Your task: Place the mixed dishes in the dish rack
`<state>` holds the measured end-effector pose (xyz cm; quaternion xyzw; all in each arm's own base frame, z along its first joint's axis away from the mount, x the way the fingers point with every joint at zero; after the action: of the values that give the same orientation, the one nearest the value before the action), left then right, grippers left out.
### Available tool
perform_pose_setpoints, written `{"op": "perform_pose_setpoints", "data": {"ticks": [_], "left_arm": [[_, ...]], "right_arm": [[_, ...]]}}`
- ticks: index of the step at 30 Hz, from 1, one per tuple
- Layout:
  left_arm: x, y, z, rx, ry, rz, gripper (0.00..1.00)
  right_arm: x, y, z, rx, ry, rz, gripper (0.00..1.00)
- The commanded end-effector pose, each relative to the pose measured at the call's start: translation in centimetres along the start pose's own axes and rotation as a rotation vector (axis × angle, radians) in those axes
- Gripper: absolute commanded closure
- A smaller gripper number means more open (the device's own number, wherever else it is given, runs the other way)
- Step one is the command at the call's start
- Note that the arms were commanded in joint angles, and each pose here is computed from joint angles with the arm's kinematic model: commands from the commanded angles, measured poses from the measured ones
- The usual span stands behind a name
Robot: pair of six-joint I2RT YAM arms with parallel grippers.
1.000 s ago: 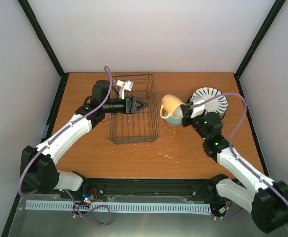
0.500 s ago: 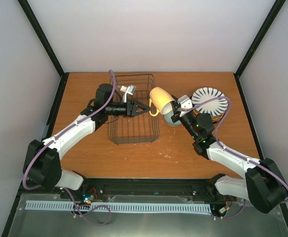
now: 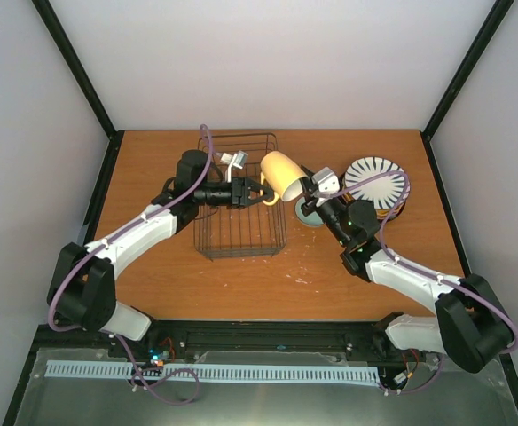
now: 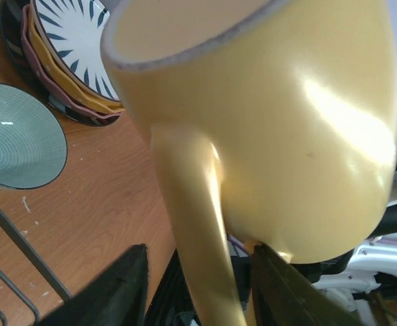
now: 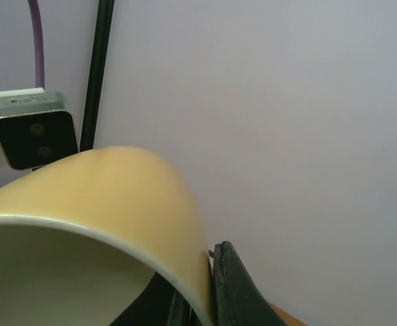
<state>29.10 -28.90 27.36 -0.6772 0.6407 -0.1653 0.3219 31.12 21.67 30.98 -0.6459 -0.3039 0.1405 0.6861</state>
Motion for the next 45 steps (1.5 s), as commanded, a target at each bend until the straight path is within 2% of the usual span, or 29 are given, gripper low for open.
{"op": "perform_pose_setpoints", "data": {"ticks": [1, 4, 5, 11, 12, 15, 16, 17, 18, 26, 33, 38, 45], "left_arm": [[0.6, -0.4, -0.8, 0.03, 0.047, -0.009, 0.64], [0.7, -0.4, -1.0, 0.039, 0.057, -0.011, 0.95], [0.6, -0.4, -1.1, 0.043, 0.058, -0.012, 0.99], [0.1, -0.7, -1.8, 0.084, 0.039, -0.017, 0.99], [-0.1, -0.9, -1.9, 0.091, 0.021, -0.021, 0.99], [-0.8, -1.6, -2.2, 0.136, -0.049, -0.037, 0.99], [-1.1, -1.9, -2.2, 0.157, -0.085, -0.038, 0.99], [-1.5, -2.1, -2.3, 0.176, -0.127, -0.04, 0.99], [-2.0, -1.7, -1.7, 0.174, -0.186, -0.023, 0.99], [-7.5, -0.5, 4.3, 0.297, -0.743, -0.02, 0.99], [-10.8, 3.0, 9.8, 0.387, -1.047, 0.047, 0.99], [-11.2, 4.5, 11.7, 0.419, -1.095, 0.017, 0.99], [-10.4, 4.7, 13.3, 0.453, -1.102, 0.048, 0.99]], "right_arm": [[0.7, -5.1, 1.0, 0.002, -0.029, -0.174, 0.97], [0.8, -4.8, 1.1, 0.003, -0.033, -0.167, 0.97], [0.8, -4.7, 1.2, 0.005, -0.033, -0.161, 0.97], [0.8, -4.1, 1.0, 0.012, -0.019, -0.132, 0.96], [0.8, -4.1, 0.8, 0.019, -0.01, -0.131, 0.92], [0.6, -4.0, 0.3, 0.032, 0.027, -0.119, 0.62], [0.5, -3.9, 0.1, 0.033, 0.041, -0.111, 0.49], [0.4, -3.8, -0.2, 0.031, 0.059, -0.101, 0.41], [0.2, -3.7, -0.5, 0.028, 0.079, -0.093, 0.39], [-4.3, -2.9, -4.1, -0.051, 0.327, -0.062, 0.34], [-6.2, -3.2, -4.9, -0.063, 0.387, -0.065, 0.34], [-6.1, -3.4, -4.7, -0.06, 0.378, -0.074, 0.34], [-5.6, -3.2, -4.6, -0.05, 0.365, -0.075, 0.34]]}}
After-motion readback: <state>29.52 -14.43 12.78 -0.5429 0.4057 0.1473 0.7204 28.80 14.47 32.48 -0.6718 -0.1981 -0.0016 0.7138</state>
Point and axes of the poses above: each gripper's point midway between its finger pads, its own x axis out along the fingers, its own z axis along the line the jaws close on, y = z × x, the point moved 2 cm from there along -x, back along the fingers, and after that the axes turned 13 degrees about x, right-handed, at the moved point
